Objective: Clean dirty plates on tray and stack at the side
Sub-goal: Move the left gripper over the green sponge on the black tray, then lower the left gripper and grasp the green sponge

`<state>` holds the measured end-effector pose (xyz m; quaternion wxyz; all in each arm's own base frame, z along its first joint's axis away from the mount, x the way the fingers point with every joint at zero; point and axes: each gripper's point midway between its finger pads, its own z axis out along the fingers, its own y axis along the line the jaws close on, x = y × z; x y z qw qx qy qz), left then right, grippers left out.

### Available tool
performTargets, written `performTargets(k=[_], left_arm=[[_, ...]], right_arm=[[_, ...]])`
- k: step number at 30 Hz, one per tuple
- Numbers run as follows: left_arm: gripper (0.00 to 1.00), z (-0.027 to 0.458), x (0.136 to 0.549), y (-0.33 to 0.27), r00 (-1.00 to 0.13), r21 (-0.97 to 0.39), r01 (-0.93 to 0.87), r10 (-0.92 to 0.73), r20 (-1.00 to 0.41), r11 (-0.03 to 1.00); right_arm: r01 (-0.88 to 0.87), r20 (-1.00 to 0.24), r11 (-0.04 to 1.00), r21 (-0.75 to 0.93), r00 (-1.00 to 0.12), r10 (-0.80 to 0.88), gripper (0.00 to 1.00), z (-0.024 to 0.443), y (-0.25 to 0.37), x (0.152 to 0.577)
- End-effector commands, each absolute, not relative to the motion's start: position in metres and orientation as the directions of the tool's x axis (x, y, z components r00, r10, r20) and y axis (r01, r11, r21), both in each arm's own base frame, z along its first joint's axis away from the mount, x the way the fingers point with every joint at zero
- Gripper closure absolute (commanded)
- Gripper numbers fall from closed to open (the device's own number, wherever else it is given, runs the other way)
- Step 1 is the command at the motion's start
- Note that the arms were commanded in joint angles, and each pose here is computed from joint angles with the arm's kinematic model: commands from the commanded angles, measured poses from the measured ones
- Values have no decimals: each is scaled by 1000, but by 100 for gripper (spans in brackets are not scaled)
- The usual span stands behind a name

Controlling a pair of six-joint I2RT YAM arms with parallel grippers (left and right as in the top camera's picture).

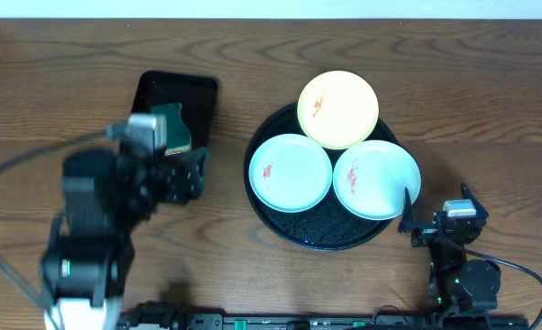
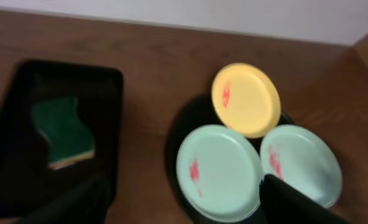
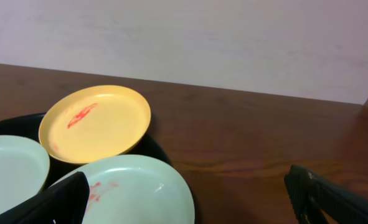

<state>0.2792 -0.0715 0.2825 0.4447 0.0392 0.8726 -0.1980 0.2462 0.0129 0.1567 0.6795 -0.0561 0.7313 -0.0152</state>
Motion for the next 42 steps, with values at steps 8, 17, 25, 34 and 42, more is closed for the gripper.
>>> performTargets(k=[8,17,25,34,42], left_arm=[[22,240,304,-116,-845,-641,174,-221,-488,748],[22,184,317,-100,-903,-607,-59,-302,-306,793],[22,165,324,-100,-917,-596,-93,-302,-261,797],[22,186,345,-55,-879,-393,-273,-394,-269,878],[22,190,401,-21,-869,-203,-358,-405,-285,911]], right_arm=[[-48,-991,992,-112,-72,-116,1,156,10,246],[-48,-991,992,-112,-72,-116,1,156,10,246],[-48,-991,992,-112,-72,-116,1,156,10,246],[-48,-991,992,-112,-72,-116,1,156,10,246],[-48,-991,992,-112,-72,-116,1,156,10,246]])
